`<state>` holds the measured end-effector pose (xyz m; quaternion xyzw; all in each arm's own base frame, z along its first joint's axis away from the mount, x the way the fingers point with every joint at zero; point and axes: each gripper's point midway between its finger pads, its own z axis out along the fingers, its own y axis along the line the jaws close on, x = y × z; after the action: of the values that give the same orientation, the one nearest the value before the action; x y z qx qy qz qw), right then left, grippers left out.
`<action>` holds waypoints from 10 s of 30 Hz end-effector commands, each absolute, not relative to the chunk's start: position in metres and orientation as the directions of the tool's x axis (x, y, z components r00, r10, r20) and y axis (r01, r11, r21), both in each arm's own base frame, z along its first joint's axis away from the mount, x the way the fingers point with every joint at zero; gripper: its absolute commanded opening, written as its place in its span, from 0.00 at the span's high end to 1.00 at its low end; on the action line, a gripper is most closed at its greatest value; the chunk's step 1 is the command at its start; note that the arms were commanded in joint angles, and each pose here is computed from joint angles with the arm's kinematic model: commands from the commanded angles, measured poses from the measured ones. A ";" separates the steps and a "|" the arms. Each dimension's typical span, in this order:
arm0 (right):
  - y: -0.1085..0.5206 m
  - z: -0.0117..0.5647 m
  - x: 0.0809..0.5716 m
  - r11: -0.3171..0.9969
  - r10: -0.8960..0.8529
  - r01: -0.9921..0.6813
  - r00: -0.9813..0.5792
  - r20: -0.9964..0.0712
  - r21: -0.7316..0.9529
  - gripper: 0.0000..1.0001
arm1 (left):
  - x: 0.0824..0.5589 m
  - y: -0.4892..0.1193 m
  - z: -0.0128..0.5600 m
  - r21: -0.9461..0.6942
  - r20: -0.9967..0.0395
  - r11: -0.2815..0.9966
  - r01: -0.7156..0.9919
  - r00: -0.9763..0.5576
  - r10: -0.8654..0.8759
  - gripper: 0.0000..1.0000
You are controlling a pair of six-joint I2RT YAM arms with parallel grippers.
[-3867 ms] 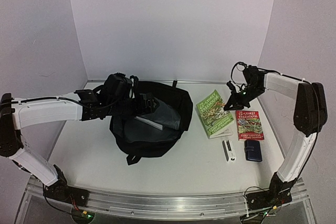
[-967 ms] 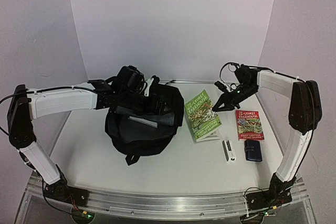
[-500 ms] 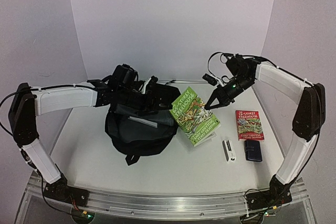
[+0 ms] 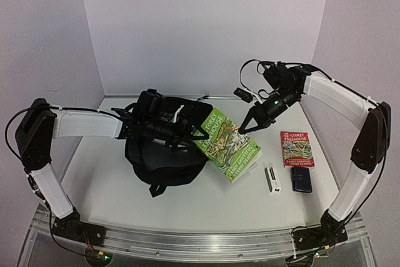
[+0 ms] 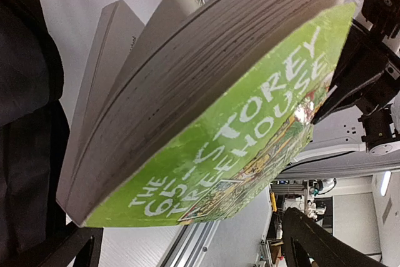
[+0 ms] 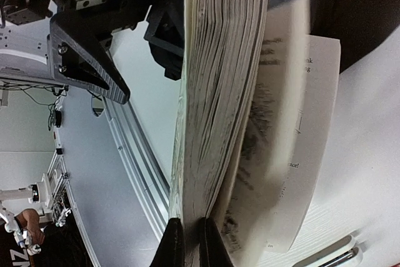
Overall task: Pack the student bag
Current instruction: Pick up the book from the center of the board, then move the student bag to the center of the board, then place the book in the student bag.
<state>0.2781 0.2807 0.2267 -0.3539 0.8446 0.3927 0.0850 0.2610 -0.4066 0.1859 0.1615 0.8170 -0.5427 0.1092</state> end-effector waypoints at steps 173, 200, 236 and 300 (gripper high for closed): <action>0.285 0.059 0.544 0.656 0.168 -0.103 -0.946 -0.277 0.748 1.00 | 0.261 -0.218 0.287 -0.886 -0.436 0.426 0.184 -0.643 -0.630 1.00; 0.309 0.179 0.437 0.724 -0.470 -0.685 -0.574 -0.671 0.080 0.31 | 0.243 -0.200 0.232 -0.939 -0.306 0.332 0.088 -0.652 -0.694 1.00; 0.355 0.089 0.379 0.388 -0.893 -0.886 -0.294 -0.340 -0.255 0.21 | 0.232 -0.190 0.217 -0.943 -0.281 0.328 0.054 -0.654 -0.702 1.00; 0.385 0.208 0.334 0.513 -0.654 -0.854 -0.453 -0.606 0.084 1.00 | 0.334 -0.318 0.140 -0.965 -0.113 0.252 -0.072 -0.753 -0.648 0.67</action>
<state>0.3329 0.3752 0.1573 -0.4563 0.8514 0.1605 0.2027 0.3173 -0.3085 0.1147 -0.2202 0.7862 -0.5268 0.2366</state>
